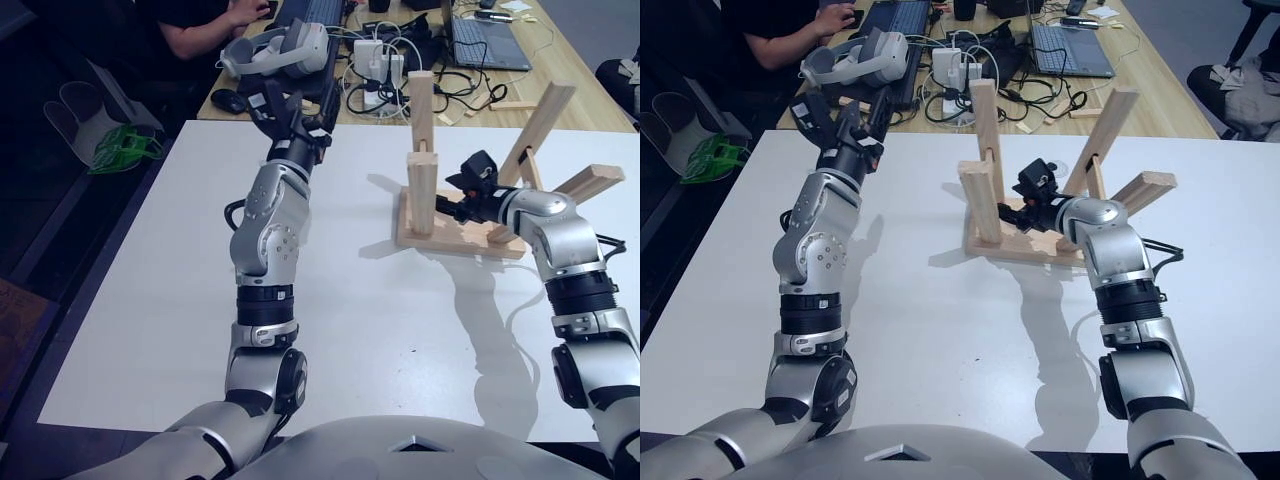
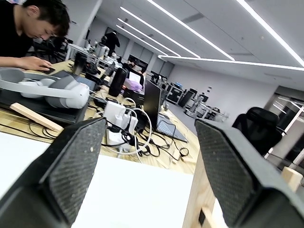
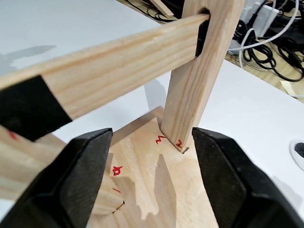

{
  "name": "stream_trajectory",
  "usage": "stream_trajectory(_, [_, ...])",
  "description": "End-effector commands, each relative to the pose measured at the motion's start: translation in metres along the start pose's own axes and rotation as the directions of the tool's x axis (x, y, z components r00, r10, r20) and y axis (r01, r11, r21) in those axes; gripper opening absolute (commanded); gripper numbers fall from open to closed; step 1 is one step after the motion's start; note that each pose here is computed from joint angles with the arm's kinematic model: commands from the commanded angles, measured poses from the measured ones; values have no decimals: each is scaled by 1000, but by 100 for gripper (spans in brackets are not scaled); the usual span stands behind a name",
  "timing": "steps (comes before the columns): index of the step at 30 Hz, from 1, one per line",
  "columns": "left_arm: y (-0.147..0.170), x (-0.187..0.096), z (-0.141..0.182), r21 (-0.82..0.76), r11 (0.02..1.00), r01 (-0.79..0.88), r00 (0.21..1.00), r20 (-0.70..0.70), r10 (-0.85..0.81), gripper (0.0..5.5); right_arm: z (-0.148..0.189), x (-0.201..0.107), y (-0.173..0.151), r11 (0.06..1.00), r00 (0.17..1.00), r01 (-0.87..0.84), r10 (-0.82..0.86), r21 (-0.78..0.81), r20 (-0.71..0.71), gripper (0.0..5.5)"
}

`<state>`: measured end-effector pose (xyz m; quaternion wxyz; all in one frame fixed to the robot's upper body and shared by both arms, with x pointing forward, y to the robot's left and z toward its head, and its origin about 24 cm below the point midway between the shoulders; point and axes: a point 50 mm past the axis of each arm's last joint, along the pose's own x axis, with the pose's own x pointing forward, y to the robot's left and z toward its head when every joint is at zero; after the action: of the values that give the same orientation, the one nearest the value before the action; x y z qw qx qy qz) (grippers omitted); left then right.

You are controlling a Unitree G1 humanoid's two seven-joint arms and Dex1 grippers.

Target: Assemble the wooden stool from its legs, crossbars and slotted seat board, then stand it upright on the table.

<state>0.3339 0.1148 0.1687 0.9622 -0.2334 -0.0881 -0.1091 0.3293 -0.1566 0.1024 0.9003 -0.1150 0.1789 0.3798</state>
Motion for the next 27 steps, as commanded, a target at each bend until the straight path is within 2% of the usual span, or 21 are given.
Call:
stream_trajectory(1, [2, 4, 6, 28, 999, -41, 999, 29, 40, 344, 10, 1, 21, 993, 993, -117, 117, -5, 18, 314])
stream_trajectory(3, [6, 4, 8, 42, 997, -68, 997, 40, 66, 344, 18, 0, 23, 994, 993, -104, 105, -35, 44, 314])
stream_trajectory(7, [8, 4, 25, 144, 982, -122, 983, 152, 100, 344, 69, -13, 16, 997, 950, 25, -1, -75, 311, 314])
stream_trajectory(9, [4, 2, 39, 231, 964, -134, 967, 241, 77, 344, 96, -31, 16, 994, 887, 69, -24, -80, 461, 314])
stream_trajectory(13, [-1, -11, 61, 355, 919, -174, 948, 313, 58, 344, 159, -91, 19, 975, 674, 205, -78, -84, 735, 314])
stream_trajectory(15, [9, -23, 57, 382, 899, -217, 963, 234, 133, 344, 183, -122, 18, 953, 572, 299, -134, -54, 809, 314])
stream_trajectory(17, [24, -39, 44, 412, 876, -251, 968, 111, 225, 326, 189, -147, 1, 894, 493, 447, -268, 24, 828, 319])
stream_trajectory(19, [38, -58, 22, 433, 865, -253, 953, -46, 301, 299, 155, -164, -33, 798, 484, 592, -465, 114, 741, 286])
stream_trajectory(21, [46, -80, -7, 412, 884, -221, 909, -242, 340, 274, 81, -168, -62, 738, 573, 662, -613, 134, 545, 257])
stream_trajectory(24, [40, -102, -58, 312, 937, -158, 803, -511, 306, 230, -22, -169, -75, 730, 690, 672, -678, 126, 252, 208])
stream_trajectory(27, [29, -107, -92, 255, 962, -101, 719, -649, 248, 185, -96, -170, -70, 751, 752, 649, -657, 122, 42, 159])
